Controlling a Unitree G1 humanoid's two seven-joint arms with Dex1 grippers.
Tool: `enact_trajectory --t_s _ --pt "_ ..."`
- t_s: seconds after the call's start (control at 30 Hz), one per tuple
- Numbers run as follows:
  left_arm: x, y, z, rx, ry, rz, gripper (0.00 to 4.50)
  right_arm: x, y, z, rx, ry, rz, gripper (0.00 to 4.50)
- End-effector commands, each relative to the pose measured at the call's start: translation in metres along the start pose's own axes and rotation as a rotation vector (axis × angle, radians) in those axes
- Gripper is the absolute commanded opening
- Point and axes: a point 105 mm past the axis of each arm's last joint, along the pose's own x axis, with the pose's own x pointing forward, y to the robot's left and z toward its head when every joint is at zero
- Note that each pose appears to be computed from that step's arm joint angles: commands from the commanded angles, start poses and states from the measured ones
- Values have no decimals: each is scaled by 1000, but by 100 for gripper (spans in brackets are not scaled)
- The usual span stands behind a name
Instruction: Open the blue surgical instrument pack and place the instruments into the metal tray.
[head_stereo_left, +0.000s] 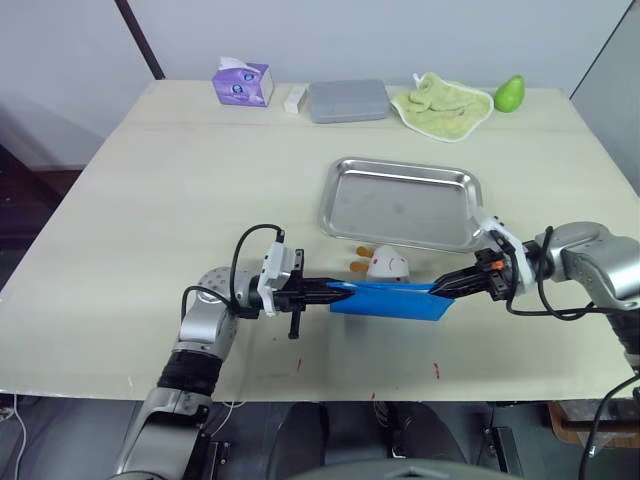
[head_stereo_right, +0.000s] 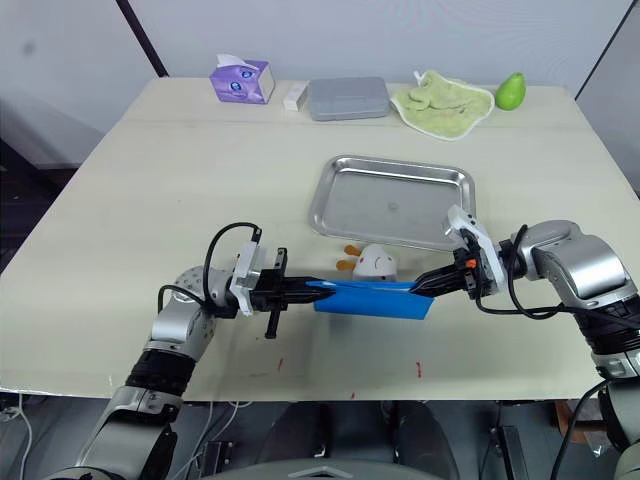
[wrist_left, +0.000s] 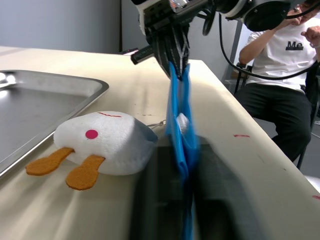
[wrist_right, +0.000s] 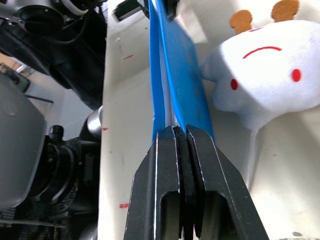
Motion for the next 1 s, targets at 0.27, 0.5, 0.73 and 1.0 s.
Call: enact_trajectory --t_s 0.27,0.5,0.73,1.0 --pt "-1 -2 4 42 3 -15 0 -7 6 13 -103 -185 -52 141" --pt "-15 0 6 47 20 -9 0 -38 15 17 -82 -254 -156 446" --pt "-23 -1 4 43 29 -8 0 -44 18 24 -111 -235 -199 446" --pt "-27 -7 3 51 43 -16 0 -16 -7 38 -154 -180 -283 446"
